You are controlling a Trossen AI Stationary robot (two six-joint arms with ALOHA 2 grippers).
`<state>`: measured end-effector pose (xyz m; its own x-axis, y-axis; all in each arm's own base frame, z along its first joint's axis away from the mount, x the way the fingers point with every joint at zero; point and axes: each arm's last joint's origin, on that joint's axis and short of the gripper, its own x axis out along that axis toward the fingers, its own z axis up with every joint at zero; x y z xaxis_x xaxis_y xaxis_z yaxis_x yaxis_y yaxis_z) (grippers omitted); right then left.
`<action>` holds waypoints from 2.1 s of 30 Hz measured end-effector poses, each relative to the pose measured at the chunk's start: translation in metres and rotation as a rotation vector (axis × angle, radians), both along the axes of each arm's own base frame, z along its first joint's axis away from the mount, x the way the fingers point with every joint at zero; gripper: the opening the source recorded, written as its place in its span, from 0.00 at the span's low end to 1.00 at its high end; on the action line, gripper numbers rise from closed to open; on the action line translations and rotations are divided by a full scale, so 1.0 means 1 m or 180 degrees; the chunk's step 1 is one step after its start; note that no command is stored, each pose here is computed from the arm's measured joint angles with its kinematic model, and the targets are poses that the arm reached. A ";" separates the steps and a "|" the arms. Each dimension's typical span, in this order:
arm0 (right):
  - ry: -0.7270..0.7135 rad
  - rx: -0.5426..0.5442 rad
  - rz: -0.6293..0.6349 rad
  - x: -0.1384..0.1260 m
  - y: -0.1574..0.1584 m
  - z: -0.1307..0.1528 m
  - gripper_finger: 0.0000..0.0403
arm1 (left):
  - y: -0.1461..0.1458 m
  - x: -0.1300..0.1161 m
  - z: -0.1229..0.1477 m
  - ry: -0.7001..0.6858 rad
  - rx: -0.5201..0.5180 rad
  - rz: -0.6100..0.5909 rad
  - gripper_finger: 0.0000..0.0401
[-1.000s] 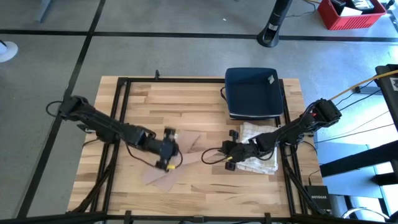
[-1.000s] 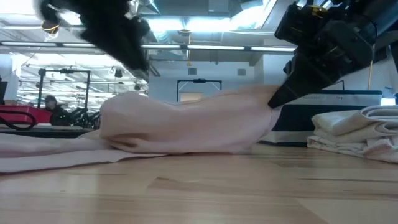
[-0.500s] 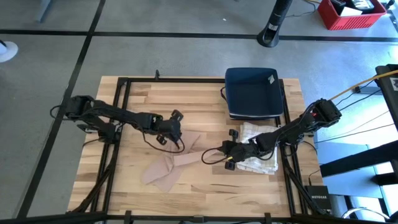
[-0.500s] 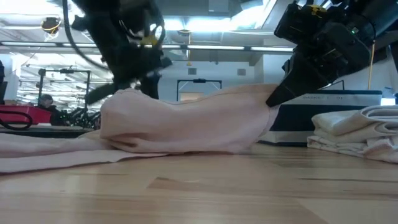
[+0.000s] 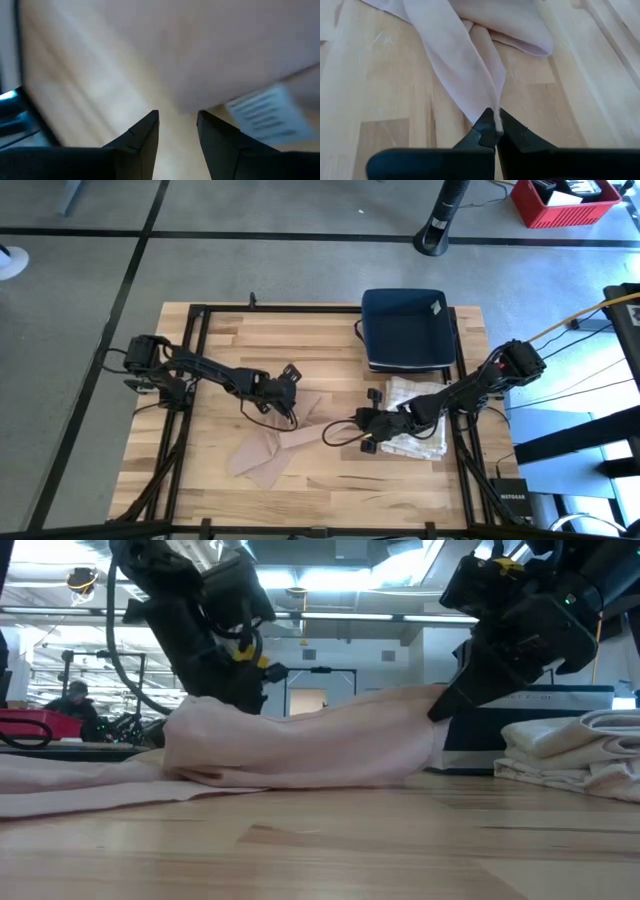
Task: Fold towel
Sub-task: Fold the light brown towel
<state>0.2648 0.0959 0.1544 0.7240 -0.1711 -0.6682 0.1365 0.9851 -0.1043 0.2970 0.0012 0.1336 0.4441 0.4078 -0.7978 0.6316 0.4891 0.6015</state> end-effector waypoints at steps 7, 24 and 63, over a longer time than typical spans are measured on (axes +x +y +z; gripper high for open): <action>0.0013 0.0004 0.0014 0.000 0.000 0.000 0.01 | 0.000 -0.005 0.010 -0.0133 0.0166 0.0377 0.32; 0.0013 0.0003 0.0016 0.000 0.000 0.000 0.01 | -0.005 0.005 0.010 -0.0334 -0.0405 -0.0069 0.32; -0.1693 -0.1217 -0.0282 -0.038 -0.044 0.244 0.01 | -0.011 -0.137 0.291 -0.3213 -0.2264 0.1877 0.02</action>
<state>0.2266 0.0523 0.3987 0.9109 -0.3995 -0.1037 0.3449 0.8747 -0.3406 0.1598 -0.0100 0.4249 0.8572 0.3792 -0.3485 -0.3357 0.9246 0.1803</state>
